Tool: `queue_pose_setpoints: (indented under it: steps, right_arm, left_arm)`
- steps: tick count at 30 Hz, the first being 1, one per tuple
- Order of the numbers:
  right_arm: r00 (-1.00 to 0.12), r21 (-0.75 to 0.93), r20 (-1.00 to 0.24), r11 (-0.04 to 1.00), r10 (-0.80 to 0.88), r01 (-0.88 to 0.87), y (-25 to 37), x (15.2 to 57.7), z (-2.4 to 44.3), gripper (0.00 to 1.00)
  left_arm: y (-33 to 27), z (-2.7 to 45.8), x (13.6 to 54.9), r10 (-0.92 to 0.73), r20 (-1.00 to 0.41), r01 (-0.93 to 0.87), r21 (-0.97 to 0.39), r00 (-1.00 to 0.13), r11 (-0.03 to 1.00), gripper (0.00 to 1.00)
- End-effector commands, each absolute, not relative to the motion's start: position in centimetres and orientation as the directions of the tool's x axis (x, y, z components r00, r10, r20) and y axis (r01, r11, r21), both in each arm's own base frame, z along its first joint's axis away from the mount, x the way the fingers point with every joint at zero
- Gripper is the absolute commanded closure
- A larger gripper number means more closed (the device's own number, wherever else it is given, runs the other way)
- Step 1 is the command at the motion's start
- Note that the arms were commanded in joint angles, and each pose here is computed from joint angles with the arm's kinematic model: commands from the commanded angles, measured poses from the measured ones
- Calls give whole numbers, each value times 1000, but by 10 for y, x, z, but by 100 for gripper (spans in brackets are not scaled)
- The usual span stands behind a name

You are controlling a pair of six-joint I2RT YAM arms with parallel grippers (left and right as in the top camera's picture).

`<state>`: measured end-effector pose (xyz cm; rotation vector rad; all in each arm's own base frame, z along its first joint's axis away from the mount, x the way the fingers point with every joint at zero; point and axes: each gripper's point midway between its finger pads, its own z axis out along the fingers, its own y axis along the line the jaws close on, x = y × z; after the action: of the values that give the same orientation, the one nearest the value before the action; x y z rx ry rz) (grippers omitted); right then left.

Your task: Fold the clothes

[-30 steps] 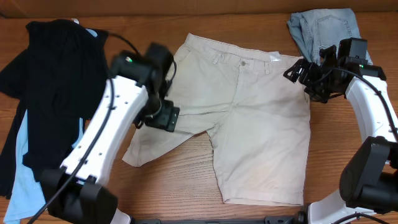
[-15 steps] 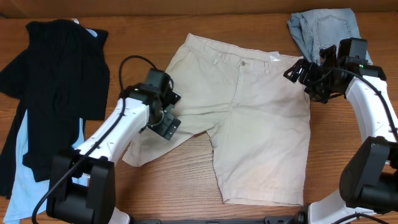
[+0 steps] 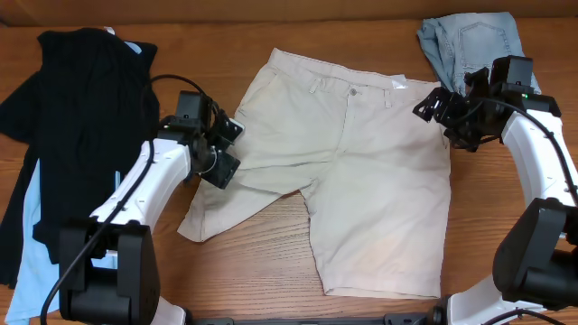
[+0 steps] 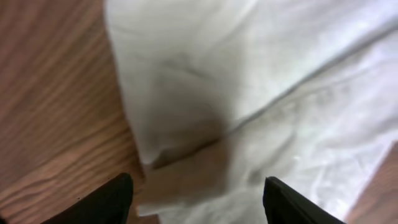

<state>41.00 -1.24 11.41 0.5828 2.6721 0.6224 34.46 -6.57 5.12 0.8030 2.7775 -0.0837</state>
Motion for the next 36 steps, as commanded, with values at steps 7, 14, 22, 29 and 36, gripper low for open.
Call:
queue_pose_setpoints:
  steps: [7, 14, 22, 29, 36]
  right_arm:
    - [-851, 478, -269, 830, 451, 288, -14, 414, 128, 2]
    - [-851, 478, -268, 829, 451, 289, -14, 414, 128, 2]
    - [-851, 478, -269, 830, 451, 289, -14, 414, 128, 2]
    - [-851, 479, -268, 829, 451, 288, -14, 414, 128, 2]
    - [-851, 479, -268, 829, 451, 289, -14, 414, 128, 2]
  left_arm:
    - [-70, 33, 324, 582, -187, 598, -37, -791, 801, 30]
    - [-71, 19, 324, 583, -161, 597, -54, -796, 800, 46]
    - [-66, 18, 331, 531, -166, 542, -24, -831, 840, 96]
    - [-113, 40, 301, 489, -127, 504, -276, -863, 818, 96]
    - [-144, 61, 261, 463, 46, 425, -323, -885, 846, 96]
